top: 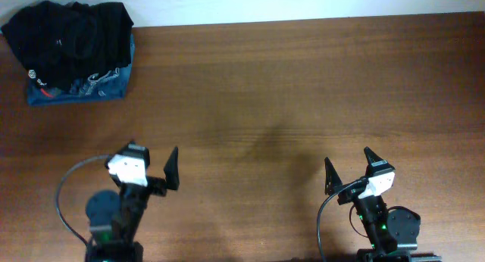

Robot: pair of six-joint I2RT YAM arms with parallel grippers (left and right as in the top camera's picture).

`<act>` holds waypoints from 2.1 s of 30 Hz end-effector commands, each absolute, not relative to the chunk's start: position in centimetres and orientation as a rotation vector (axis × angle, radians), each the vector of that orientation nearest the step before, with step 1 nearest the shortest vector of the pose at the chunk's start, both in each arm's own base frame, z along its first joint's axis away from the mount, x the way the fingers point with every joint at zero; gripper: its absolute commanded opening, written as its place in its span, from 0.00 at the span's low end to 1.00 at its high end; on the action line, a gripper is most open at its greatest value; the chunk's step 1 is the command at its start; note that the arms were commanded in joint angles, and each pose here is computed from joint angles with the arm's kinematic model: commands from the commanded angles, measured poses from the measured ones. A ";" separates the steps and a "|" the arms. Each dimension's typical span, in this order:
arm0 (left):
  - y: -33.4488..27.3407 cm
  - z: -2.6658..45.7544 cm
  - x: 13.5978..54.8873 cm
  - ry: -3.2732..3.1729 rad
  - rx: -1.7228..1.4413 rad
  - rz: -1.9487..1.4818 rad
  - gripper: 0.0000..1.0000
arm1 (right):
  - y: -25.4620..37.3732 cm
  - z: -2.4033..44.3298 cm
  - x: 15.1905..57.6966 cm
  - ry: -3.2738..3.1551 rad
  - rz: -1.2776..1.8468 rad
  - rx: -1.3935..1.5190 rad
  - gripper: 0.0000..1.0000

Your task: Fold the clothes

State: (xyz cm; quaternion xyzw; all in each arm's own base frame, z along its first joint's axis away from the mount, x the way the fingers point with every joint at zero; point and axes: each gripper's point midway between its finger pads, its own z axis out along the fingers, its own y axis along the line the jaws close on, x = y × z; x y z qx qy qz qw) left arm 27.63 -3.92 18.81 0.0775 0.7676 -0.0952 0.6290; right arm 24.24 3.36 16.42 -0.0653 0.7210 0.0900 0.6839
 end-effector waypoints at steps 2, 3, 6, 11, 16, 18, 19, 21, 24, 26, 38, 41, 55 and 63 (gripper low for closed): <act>-4.5 17.7 26.3 1.659 0.219 -0.221 0.99 | 3.1 16.2 24.3 1.620 0.200 -0.131 0.99; -4.5 17.7 26.1 1.644 0.220 -0.218 0.99 | 3.1 16.2 24.3 1.620 0.200 -0.131 0.99; -4.5 17.3 25.5 1.607 0.224 -0.212 0.99 | 3.1 16.2 24.3 1.620 0.200 -0.131 0.99; -4.5 17.9 24.9 1.558 0.226 -0.202 0.99 | 3.1 16.2 24.3 1.620 0.200 -0.131 0.99; -4.4 17.9 24.3 1.555 0.223 -0.198 0.99 | 3.1 16.2 24.3 1.620 0.199 -0.131 0.99; -4.3 17.9 24.1 1.552 0.221 -0.195 0.99 | 3.1 16.2 24.3 1.620 0.199 -0.132 0.99; -4.3 17.9 24.0 1.549 0.220 -0.193 0.99 | 3.1 16.2 24.3 1.620 0.200 -0.131 0.99; -4.2 17.7 24.1 1.557 0.216 -0.191 0.99 | 3.1 16.2 24.3 1.620 0.200 -0.131 0.99; -3.2 16.1 24.2 1.627 0.163 -0.152 0.99 | 3.1 16.2 24.3 1.620 0.200 -0.131 0.99; -3.1 16.2 24.3 1.625 0.160 -0.147 0.99 | 3.1 16.2 24.3 1.620 0.200 -0.131 0.99; -3.1 16.2 24.3 1.624 0.160 -0.147 0.99 | 3.1 16.2 24.3 1.620 0.200 -0.131 0.99; -3.1 16.2 24.3 1.624 0.160 -0.147 0.99 | 3.1 16.2 24.3 1.620 0.200 -0.131 0.99; -3.1 16.2 24.3 1.624 0.160 -0.147 0.99 | 3.1 16.2 24.3 1.620 0.200 -0.131 0.99; -3.1 16.2 24.3 1.624 0.160 -0.147 0.99 | 3.1 16.2 24.3 1.620 0.199 -0.131 0.99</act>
